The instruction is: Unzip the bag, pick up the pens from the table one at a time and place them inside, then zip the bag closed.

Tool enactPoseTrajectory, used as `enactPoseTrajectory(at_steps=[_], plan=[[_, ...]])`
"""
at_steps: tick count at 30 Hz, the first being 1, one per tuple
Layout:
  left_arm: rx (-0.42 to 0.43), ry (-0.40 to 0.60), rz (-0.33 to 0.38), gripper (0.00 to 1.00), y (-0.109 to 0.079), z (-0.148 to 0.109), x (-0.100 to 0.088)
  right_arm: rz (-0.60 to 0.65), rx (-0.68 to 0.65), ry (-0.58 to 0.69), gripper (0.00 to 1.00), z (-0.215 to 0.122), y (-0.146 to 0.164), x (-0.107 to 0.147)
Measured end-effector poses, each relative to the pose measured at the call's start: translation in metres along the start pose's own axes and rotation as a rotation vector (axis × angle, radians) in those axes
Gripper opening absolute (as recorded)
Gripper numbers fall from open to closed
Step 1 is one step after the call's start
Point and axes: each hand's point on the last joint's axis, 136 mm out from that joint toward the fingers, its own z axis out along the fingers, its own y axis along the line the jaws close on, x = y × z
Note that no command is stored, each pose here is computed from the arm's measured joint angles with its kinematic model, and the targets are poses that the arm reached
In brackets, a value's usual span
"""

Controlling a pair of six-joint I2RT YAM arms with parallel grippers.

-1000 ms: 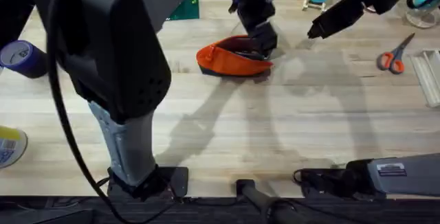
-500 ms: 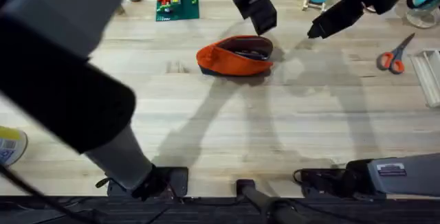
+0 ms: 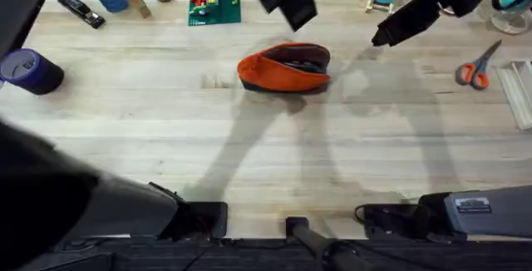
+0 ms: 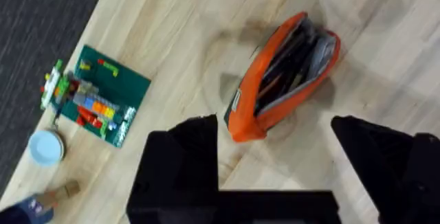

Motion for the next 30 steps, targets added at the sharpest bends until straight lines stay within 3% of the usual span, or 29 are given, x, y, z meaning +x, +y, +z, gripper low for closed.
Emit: enactPoseTrajectory(at_steps=[5, 12, 19, 23, 30], plan=[[-0.041, -0.036, -0.035, 0.993, 0.006, -0.008, 0.022, 0.0, 0.0, 0.0, 0.996, 0.0, 0.0, 0.0], [-0.06, -0.176, -0.099, 0.992, 0.013, -0.031, 0.058, 0.0, 0.0, 0.0, 0.996, 0.0, 0.0, 0.0], [-0.091, -0.325, -0.103, 0.988, 0.011, -0.051, 0.089, 0.0, 0.0, 0.0, 0.995, 0.0, 0.0, 0.0], [-0.099, -0.378, -0.111, 0.989, 0.011, -0.048, 0.1, 0.0, 0.0, 0.0, 0.996, 0.0, 0.0, 0.0], [-0.022, -0.433, -0.129, 0.988, 0.009, -0.025, 0.115, 0.0, 0.0, 0.0, 0.996, 0.0, 0.0, 0.0]])
